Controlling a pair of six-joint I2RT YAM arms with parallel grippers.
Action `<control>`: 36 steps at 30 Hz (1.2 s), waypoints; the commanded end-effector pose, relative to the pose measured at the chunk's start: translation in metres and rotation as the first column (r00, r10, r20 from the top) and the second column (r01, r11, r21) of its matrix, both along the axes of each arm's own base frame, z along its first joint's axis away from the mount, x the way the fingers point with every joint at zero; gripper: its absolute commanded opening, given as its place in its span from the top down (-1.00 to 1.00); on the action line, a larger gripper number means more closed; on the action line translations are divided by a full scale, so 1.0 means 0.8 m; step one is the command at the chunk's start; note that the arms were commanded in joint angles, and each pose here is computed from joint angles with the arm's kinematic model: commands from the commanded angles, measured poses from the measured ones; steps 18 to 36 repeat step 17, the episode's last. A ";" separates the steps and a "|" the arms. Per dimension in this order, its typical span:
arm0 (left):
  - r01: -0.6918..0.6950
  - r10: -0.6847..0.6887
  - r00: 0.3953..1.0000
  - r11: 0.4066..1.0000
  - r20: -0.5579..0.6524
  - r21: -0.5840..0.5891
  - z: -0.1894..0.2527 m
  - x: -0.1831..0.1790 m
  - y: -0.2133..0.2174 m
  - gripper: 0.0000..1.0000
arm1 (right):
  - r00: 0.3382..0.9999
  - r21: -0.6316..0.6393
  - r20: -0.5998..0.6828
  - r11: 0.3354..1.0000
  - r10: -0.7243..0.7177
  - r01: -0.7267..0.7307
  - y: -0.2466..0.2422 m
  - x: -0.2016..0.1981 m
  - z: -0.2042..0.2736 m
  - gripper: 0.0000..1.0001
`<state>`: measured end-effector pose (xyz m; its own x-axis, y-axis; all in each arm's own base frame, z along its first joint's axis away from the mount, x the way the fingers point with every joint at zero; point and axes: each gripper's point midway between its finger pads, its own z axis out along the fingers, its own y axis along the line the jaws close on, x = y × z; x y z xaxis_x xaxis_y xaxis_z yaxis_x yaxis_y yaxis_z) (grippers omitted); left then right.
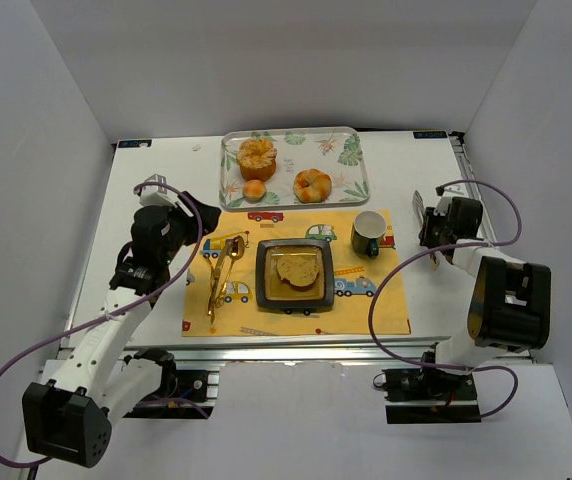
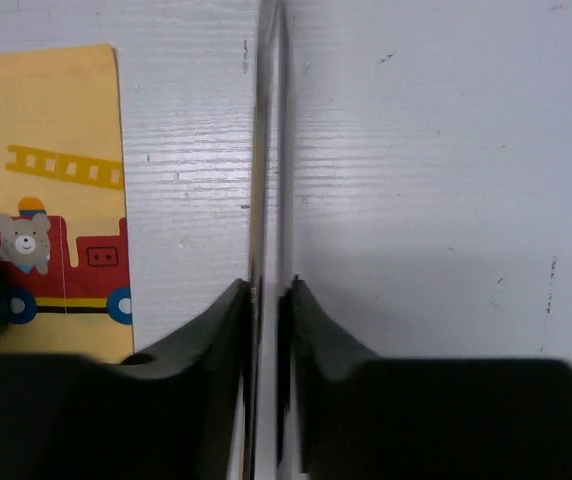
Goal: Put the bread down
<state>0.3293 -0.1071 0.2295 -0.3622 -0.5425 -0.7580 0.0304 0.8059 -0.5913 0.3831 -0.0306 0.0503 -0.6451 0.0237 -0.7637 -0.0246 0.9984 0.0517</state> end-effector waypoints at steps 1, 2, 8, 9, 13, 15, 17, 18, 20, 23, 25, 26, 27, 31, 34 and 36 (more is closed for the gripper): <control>0.011 -0.011 1.000 1.000 0.015 -0.005 0.005 0.000 -0.001 -0.48 | 0.999 -0.046 0.044 0.999 0.016 -0.014 -0.015 0.022 0.013 0.22; 0.008 -0.008 1.000 1.000 0.020 -0.011 0.006 0.000 -0.001 -0.49 | 1.000 -0.041 0.026 0.999 0.011 -0.010 -0.020 0.020 0.010 0.05; 0.000 0.001 1.000 1.000 0.029 -0.014 0.008 -0.002 0.001 -0.60 | 0.999 -0.075 -0.038 0.997 0.007 -0.010 -0.034 0.005 0.031 -0.79; 0.000 0.000 1.000 1.000 0.026 -0.012 0.008 -0.002 0.001 -0.60 | 1.000 -0.084 -0.020 0.996 0.001 -0.003 -0.036 0.005 0.047 -0.79; 0.018 -0.018 1.000 1.000 0.017 -0.012 0.006 -0.001 -0.003 -0.60 | 0.999 -0.086 0.040 0.996 -0.025 0.028 -0.039 0.013 0.113 -0.79; 0.036 -0.035 0.999 0.999 0.021 -0.021 0.006 -0.001 -0.008 -0.57 | 0.994 -0.076 0.105 0.997 -0.017 0.025 -0.036 0.022 0.156 -0.79; 0.055 -0.054 0.998 0.998 0.030 -0.034 0.007 0.002 -0.013 -0.31 | 0.986 -0.044 0.162 0.999 0.038 -0.031 -0.020 0.029 0.185 -0.79; 0.055 -0.054 0.998 0.998 0.030 -0.034 0.007 0.002 -0.013 -0.31 | 0.986 -0.044 0.162 0.999 0.038 -0.031 -0.020 0.029 0.185 -0.79; 0.055 -0.054 0.998 0.998 0.030 -0.034 0.007 0.002 -0.013 -0.31 | 0.986 -0.044 0.162 0.999 0.038 -0.031 -0.020 0.029 0.185 -0.79; 0.055 -0.054 0.998 0.998 0.030 -0.034 0.007 0.002 -0.013 -0.31 | 0.986 -0.044 0.162 0.999 0.038 -0.031 -0.020 0.029 0.185 -0.79; 0.055 -0.054 0.998 0.998 0.030 -0.034 0.007 0.002 -0.013 -0.31 | 0.986 -0.044 0.162 0.999 0.038 -0.031 -0.020 0.029 0.185 -0.79; 0.055 -0.054 0.998 0.998 0.030 -0.034 0.007 0.002 -0.013 -0.31 | 0.986 -0.044 0.162 0.999 0.038 -0.031 -0.020 0.029 0.185 -0.79; 0.055 -0.054 0.998 0.998 0.030 -0.034 0.007 0.002 -0.013 -0.31 | 0.986 -0.044 0.162 0.999 0.038 -0.031 -0.020 0.029 0.185 -0.79; 0.055 -0.054 0.998 0.998 0.030 -0.034 0.007 0.002 -0.013 -0.31 | 0.986 -0.044 0.162 0.999 0.038 -0.031 -0.020 0.029 0.185 -0.79; 0.055 -0.054 0.998 0.998 0.030 -0.034 0.007 0.002 -0.013 -0.31 | 0.986 -0.044 0.162 0.999 0.038 -0.031 -0.020 0.029 0.185 -0.79; 0.055 -0.054 0.998 0.998 0.030 -0.034 0.007 0.002 -0.013 -0.31 | 0.986 -0.044 0.162 0.999 0.038 -0.031 -0.020 0.029 0.185 -0.79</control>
